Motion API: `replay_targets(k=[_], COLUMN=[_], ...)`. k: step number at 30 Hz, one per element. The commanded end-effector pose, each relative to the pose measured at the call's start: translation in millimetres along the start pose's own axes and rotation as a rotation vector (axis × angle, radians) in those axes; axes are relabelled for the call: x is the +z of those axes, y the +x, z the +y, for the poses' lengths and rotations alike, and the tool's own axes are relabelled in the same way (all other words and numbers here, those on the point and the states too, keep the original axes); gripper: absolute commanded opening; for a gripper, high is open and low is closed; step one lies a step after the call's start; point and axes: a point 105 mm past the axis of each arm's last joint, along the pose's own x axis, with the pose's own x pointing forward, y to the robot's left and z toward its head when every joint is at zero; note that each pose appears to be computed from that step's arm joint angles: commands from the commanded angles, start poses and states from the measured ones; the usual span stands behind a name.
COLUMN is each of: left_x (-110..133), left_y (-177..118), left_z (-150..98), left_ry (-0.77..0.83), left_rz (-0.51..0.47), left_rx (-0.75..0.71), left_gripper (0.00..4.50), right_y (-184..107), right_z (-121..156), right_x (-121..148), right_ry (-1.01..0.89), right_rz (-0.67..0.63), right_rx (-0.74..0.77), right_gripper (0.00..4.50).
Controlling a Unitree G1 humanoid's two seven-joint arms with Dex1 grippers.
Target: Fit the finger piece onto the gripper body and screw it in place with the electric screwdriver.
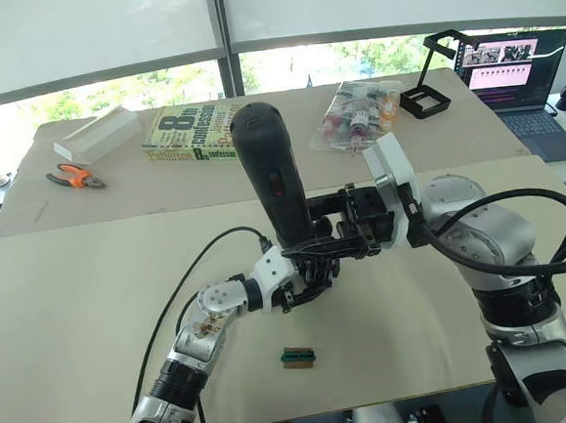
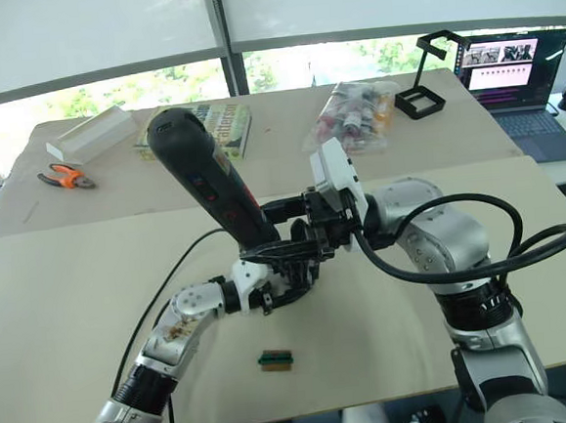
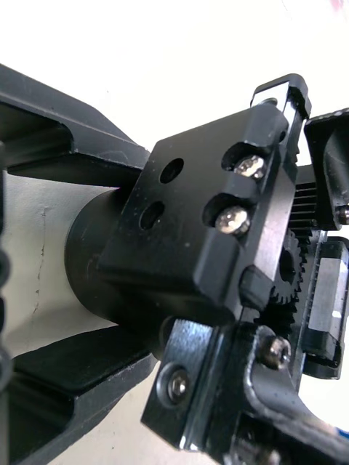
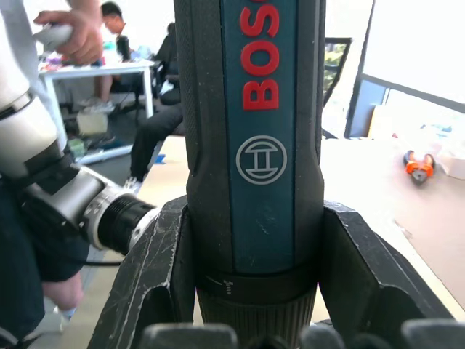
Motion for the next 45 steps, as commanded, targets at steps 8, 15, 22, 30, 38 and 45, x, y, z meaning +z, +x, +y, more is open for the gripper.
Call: replay_targets(k=[8, 15, 22, 30, 38, 45], left_x=[20.5, 22.3, 23.1, 24.0, 24.2, 24.3], left_y=[2.2, 2.5, 4.3, 5.2, 5.4, 5.0], left_z=[5.4, 8.3, 7.9, 8.4, 10.0, 11.5], left_ry=[0.05, 0.052, 0.047, 0.045, 0.048, 0.05], left_rz=[-0.059, -0.062, -0.066, -0.068, -0.065, -0.065], left_rx=[0.002, 0.007, 0.006, 0.007, 0.01, 0.011], left_gripper=[2.29, 2.29, 2.29, 2.29, 2.29, 2.29], right_y=[-13.1, -13.8, -16.7, -17.6, -17.9, -21.1], right_z=[-5.4, -2.1, -4.9, -9.2, -13.6, -14.1], right_x=[-36.0, -46.3, -55.5, -61.2, -66.0, -69.3], right_ry=[0.078, 0.044, 0.046, 0.085, 0.093, 0.088], right_rz=[0.046, 0.079, 0.125, 0.148, 0.162, 0.175], right_rx=[-0.087, -0.075, -0.081, -0.099, -0.124, -0.132], right_gripper=[1.92, 1.92, 1.92, 1.92, 1.92, 1.92])
